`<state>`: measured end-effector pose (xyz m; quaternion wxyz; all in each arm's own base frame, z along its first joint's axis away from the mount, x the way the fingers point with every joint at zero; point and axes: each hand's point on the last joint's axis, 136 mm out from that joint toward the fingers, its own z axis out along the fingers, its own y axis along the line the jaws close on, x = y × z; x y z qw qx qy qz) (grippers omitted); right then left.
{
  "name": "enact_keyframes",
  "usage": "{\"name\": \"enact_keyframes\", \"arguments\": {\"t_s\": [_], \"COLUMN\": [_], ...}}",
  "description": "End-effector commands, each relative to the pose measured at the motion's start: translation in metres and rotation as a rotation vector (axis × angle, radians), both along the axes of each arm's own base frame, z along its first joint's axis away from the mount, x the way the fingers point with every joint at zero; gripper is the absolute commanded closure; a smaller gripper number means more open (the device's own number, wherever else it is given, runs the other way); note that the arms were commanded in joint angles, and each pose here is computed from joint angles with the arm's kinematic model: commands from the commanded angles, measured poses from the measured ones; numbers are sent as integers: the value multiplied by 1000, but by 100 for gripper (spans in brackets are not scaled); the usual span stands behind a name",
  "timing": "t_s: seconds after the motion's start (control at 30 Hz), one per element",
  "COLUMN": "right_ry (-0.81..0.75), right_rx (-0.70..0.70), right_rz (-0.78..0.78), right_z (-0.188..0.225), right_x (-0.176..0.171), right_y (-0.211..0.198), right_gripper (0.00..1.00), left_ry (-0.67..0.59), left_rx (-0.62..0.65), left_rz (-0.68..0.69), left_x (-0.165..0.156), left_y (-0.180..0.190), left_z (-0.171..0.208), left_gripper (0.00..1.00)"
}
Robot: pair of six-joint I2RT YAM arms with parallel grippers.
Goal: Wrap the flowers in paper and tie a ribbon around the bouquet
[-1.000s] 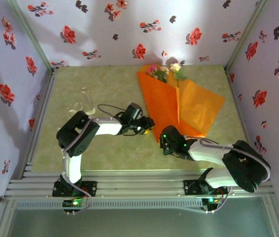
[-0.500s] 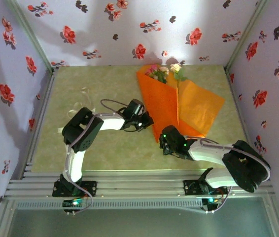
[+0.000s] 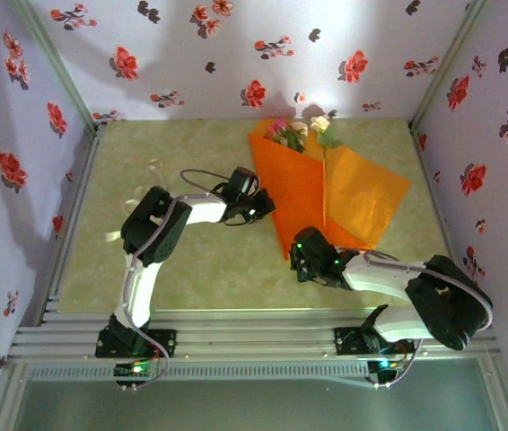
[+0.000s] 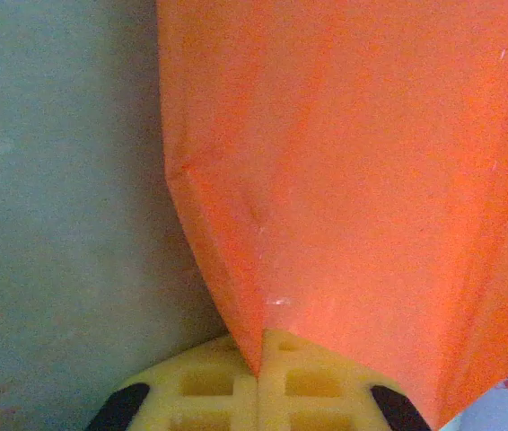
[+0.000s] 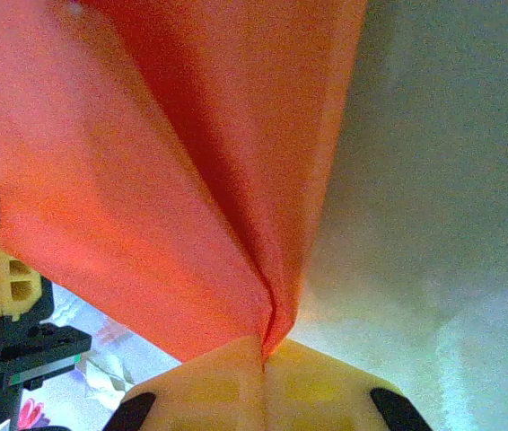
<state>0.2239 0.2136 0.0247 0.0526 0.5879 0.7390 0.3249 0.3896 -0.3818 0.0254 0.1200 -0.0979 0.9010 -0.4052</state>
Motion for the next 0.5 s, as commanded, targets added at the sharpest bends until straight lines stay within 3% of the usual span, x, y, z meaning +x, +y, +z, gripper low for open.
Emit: {"name": "enact_keyframes", "arguments": {"t_s": [0.0, 0.07, 0.1, 0.17, 0.23, 0.33, 0.47], "right_ry": [115, 123, 129, 140, 148, 149, 157], "right_rx": [27, 30, 33, 32, 31, 34, 32], "right_rz": [-98, -93, -89, -82, -80, -79, -77], "right_z": [-9, -11, -11, -13, -14, -14, -14], "right_x": [-11, -12, -12, -13, -13, -12, -12], "right_y": [-5, -5, -4, -3, -3, -3, -5], "right_gripper": [100, 100, 100, 100, 100, 100, 100], "left_ry": [-62, -72, -75, -75, -68, -65, -78], "left_rx": [9, -2, 0, 5, 4, -14, -23], "left_rz": [64, 77, 85, 94, 110, 132, 164], "left_x": [32, 40, 44, 50, 57, 69, 84], "left_y": [11, 13, 14, 17, 19, 19, 24], "left_z": [1, 4, 6, 5, 3, 0, 2], "left_gripper": [100, 95, 76, 67, 72, 100, 100]}}
